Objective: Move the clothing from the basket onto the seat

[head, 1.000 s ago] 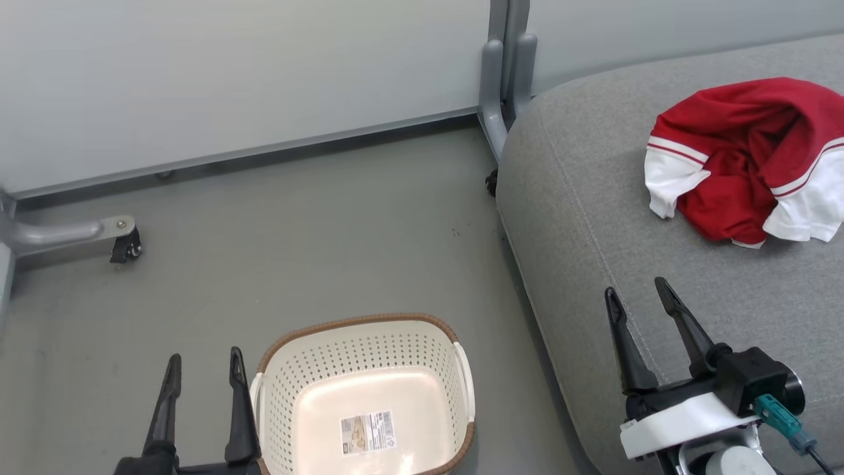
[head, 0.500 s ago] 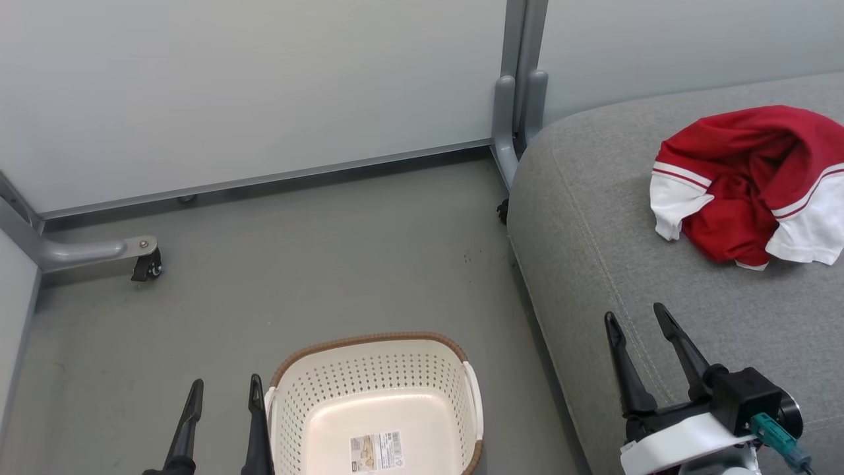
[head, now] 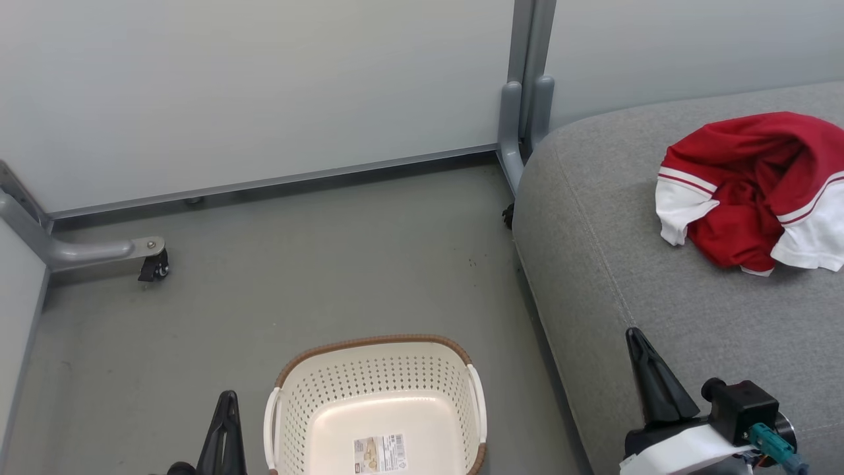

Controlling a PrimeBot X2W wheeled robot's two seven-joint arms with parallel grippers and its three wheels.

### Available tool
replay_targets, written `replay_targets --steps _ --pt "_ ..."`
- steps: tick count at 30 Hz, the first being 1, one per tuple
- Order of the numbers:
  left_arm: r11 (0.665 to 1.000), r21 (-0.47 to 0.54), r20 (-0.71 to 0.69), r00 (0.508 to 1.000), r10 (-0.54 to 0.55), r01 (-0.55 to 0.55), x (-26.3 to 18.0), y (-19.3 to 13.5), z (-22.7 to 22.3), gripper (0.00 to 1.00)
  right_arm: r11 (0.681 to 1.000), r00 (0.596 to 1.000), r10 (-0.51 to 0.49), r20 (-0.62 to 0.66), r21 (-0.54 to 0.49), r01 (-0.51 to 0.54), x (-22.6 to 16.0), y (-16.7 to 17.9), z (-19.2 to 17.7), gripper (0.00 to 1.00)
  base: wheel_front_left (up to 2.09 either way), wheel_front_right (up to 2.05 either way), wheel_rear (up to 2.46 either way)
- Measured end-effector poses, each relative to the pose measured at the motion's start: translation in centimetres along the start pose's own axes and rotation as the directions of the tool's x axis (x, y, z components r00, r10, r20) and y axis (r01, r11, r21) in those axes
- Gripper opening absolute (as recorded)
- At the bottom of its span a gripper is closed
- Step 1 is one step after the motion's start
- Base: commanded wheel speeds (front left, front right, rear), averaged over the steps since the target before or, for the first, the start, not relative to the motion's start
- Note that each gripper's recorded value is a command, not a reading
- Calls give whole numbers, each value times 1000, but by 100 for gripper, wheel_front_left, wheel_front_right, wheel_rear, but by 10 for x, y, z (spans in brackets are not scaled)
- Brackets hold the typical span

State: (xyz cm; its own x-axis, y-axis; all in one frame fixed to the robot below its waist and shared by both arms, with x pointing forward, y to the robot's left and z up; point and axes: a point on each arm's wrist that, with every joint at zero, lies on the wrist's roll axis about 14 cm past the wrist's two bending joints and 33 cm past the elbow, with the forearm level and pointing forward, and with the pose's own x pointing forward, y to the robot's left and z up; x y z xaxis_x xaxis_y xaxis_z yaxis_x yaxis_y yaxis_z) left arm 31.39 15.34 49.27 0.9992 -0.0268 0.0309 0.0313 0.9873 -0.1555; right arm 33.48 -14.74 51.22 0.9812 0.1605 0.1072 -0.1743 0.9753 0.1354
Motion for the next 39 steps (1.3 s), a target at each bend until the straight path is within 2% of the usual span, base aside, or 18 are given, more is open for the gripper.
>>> replay_targets --steps 8,14,28,39 --pt "987 -154 -45 998 31 -38 2 7 -8 0 987 999 -47 -21 150 50 0 -10 -5 0 0 0 0" --pt "965 -255 -60 997 39 -53 8 11 -9 0 965 997 -76 -29 250 81 4 -17 -4 0 0 0 0" --pt "887 -453 -98 994 55 -94 20 21 -13 0 881 991 -125 -54 454 135 10 -30 -7 0 0 0 0" --pt "803 -586 -109 992 56 -110 29 24 -11 0 796 986 -151 -68 583 162 15 -38 -7 0 0 0 0"
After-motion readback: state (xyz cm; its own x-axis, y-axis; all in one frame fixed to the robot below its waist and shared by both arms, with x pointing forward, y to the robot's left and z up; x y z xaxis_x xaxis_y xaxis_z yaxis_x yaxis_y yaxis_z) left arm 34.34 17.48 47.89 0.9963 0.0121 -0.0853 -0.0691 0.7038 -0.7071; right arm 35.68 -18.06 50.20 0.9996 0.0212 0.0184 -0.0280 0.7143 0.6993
